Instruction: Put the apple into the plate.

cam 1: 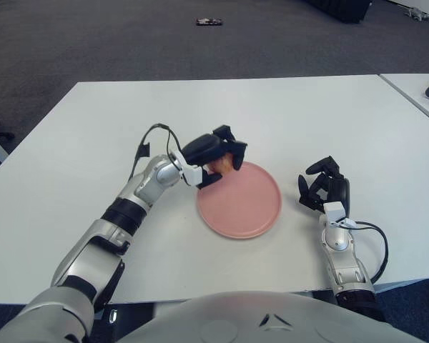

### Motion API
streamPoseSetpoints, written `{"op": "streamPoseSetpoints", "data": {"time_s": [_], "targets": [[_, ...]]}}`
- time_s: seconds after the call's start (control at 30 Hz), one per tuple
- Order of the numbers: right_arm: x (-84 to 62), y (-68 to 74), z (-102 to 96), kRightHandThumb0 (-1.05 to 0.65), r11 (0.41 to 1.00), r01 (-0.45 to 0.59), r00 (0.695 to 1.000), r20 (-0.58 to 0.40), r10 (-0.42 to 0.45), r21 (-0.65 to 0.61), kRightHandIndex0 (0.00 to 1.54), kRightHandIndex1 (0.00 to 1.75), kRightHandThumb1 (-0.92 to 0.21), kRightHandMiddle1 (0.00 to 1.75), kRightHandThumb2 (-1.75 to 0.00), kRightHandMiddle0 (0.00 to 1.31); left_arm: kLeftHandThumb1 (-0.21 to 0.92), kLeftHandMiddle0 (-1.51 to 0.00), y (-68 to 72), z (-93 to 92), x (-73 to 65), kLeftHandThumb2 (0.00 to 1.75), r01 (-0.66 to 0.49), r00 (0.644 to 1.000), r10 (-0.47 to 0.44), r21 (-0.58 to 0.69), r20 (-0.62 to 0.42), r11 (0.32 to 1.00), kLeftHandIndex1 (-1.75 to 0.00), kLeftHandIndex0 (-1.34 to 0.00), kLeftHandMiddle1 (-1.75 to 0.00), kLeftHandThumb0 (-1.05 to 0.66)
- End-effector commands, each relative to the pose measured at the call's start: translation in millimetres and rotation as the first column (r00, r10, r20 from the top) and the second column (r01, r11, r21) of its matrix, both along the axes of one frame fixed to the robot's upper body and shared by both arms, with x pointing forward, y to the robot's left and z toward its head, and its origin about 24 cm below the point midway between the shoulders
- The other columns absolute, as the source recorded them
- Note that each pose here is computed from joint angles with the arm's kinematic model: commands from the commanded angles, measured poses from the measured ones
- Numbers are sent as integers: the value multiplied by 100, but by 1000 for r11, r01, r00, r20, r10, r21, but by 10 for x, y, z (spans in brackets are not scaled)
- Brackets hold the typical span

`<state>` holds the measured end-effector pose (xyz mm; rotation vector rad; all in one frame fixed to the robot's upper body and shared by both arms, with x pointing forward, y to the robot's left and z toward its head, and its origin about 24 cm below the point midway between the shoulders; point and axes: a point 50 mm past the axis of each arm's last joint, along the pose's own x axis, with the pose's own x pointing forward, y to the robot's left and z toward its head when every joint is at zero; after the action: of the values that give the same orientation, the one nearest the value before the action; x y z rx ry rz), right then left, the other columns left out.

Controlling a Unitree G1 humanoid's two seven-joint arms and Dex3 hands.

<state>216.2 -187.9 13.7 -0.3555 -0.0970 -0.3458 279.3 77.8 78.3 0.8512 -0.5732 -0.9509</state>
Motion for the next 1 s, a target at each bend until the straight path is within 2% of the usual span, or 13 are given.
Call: {"op": "streamPoseSetpoints", "data": {"time_s": [0.0, 0.3, 0.57, 0.7, 0.97], "targets": [[11, 9, 41, -42, 1000, -7, 1000, 20, 7, -9, 91, 175, -51, 175, -108, 46, -6, -96, 19, 42, -38, 169, 36, 999, -36, 1, 7, 999, -175, -67, -157, 0], [19, 6, 34, -42, 1000, -12, 1000, 25, 12, -4, 89, 175, -50, 175, -109, 47, -3, -94, -66, -38, -134, 166, 140, 990, -143, 134, 11, 981, -175, -65, -157, 0], [18, 6, 29, -42, 1000, -16, 999, 34, 16, -6, 91, 175, -50, 175, -109, 46, -4, -91, -166, -171, -262, 168, 301, 945, -321, 210, 70, 930, -175, -65, -163, 0], [18, 7, 29, -42, 1000, -13, 999, 34, 14, -5, 91, 175, -51, 175, -109, 46, -6, -90, -171, -238, -302, 173, 331, 932, -353, 209, 78, 920, -172, -68, -172, 0], [19, 4, 32, -42, 1000, -15, 999, 43, 15, 3, 91, 175, -51, 175, -109, 46, -9, -92, -197, -299, -335, 175, 360, 919, -386, 230, 80, 904, -166, -72, -174, 0]]}}
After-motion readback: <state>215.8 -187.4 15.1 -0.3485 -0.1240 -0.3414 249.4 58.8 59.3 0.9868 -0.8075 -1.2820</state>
